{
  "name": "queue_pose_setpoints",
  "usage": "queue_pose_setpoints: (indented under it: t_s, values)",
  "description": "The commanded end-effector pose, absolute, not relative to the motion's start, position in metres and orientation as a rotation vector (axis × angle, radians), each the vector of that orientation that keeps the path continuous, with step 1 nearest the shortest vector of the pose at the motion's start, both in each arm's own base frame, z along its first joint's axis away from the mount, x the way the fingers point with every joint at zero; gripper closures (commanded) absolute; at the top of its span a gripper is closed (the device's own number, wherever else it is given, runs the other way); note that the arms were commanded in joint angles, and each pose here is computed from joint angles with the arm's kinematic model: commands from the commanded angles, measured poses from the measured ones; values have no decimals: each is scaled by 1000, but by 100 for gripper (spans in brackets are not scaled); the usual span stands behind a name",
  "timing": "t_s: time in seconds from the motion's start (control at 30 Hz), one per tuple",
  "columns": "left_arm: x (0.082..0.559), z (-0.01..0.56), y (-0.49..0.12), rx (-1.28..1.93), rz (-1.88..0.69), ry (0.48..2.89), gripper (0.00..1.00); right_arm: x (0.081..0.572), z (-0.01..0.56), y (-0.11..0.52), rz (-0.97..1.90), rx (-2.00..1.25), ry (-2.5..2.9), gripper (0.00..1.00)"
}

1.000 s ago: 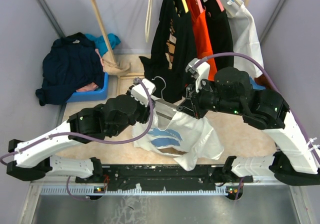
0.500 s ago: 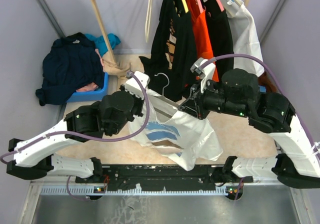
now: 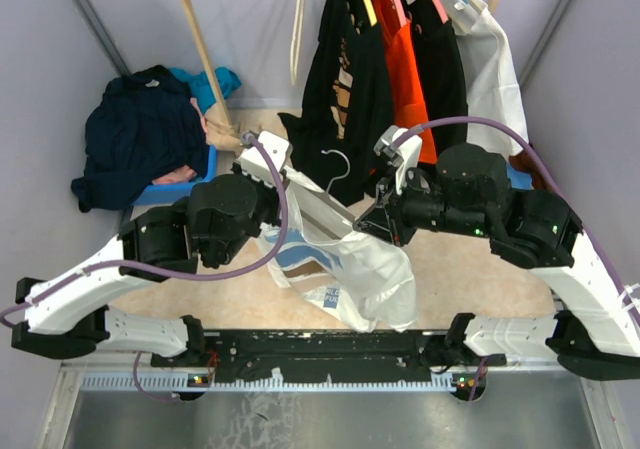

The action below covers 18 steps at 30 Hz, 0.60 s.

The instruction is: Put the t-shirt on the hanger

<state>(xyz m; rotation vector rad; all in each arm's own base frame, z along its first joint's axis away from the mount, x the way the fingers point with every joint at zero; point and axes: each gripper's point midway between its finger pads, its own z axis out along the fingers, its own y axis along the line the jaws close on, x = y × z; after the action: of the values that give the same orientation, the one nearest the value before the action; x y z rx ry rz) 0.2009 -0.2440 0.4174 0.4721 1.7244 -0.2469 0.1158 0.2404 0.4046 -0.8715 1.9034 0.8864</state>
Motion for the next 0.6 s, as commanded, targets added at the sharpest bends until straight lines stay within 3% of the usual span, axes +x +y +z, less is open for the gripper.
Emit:
queue_pose_setpoints:
  t_s: [0.0, 0.23, 0.57]
  values:
    - [200, 427, -244, 453, -285, 1719, 84, 118, 422, 236, 890, -851, 1837, 100]
    - [197, 421, -242, 445, -307, 1734, 73, 120, 427, 238, 886, -842, 1830, 100]
    - [203, 429, -240, 429, -247, 1717, 74, 111, 426, 243, 934, -893, 1824, 100]
